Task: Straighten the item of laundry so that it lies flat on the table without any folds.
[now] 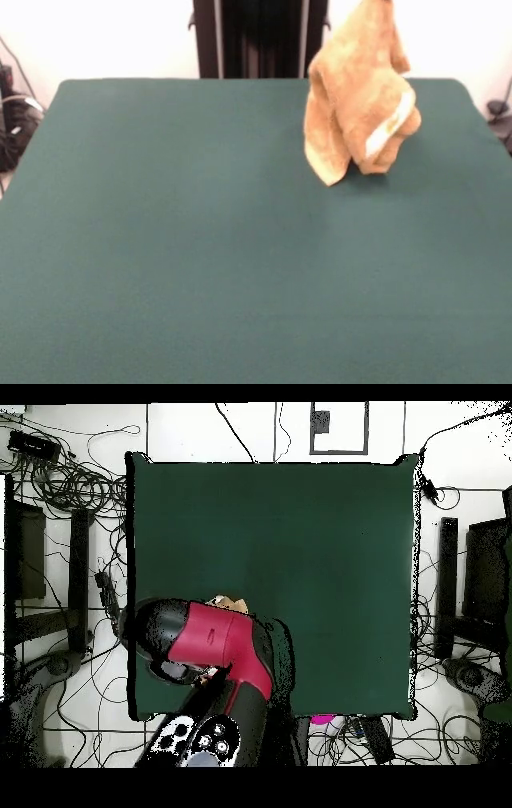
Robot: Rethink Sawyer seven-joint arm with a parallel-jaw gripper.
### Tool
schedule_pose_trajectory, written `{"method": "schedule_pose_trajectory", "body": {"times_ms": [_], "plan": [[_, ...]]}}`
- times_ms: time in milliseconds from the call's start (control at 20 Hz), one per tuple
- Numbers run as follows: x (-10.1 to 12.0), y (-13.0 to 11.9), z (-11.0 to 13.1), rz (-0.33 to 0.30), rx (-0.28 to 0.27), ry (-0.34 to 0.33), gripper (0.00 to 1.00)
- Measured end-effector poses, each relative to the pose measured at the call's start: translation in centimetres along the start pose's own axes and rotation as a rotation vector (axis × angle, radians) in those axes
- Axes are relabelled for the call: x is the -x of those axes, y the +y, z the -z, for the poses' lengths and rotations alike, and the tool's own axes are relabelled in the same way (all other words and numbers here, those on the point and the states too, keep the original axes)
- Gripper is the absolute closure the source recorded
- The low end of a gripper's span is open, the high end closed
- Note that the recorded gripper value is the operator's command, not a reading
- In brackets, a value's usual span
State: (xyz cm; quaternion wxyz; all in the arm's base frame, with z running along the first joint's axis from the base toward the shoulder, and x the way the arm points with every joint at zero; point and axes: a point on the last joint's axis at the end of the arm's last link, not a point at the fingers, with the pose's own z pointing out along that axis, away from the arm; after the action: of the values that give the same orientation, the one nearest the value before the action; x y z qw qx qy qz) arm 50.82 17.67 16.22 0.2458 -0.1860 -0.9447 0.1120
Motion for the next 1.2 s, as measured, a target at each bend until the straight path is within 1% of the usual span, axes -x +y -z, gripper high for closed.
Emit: {"method": "schedule_pose_trajectory", "body": {"times_ms": [150,200,250,350,400,500,600,650,700,750,900,950,1100,1150,1200], "plan": [[0.3,-0.1,-0.7,-0.031,0.065,-0.025,1.00],[1.2,-0.1,-1.4,-0.059,0.118,-0.068,1.00],[1.9,-0.1,-1.9,-0.076,0.148,-0.099,1.00],[4.6,-0.5,-3.8,-0.126,0.225,-0.219,1.00],[6.2,-0.9,-4.8,-0.149,0.254,-0.301,1.00],[7.9,-1.5,-5.9,-0.171,0.267,-0.422,1.00],[8.5,-2.0,-6.3,-0.166,0.251,-0.499,1.00],[8.4,-2.2,-6.4,-0.143,0.219,-0.566,1.00],[8.2,-2.1,-6.4,-0.129,0.202,-0.589,1.00],[7.7,-2.1,-6.4,-0.107,0.177,-0.616,1.00],[4.8,-1.2,-5.5,0.002,0.062,-0.704,1.00],[4.3,-1.1,-5.2,0.023,0.043,-0.719,1.00],[2.2,-0.3,-3.0,0.107,-0.032,-0.784,1.00],[1.9,-0.3,-2.2,0.122,-0.047,-0.798,1.00],[1.9,-0.6,-0.8,0.135,-0.067,-0.817,1.00]]}}
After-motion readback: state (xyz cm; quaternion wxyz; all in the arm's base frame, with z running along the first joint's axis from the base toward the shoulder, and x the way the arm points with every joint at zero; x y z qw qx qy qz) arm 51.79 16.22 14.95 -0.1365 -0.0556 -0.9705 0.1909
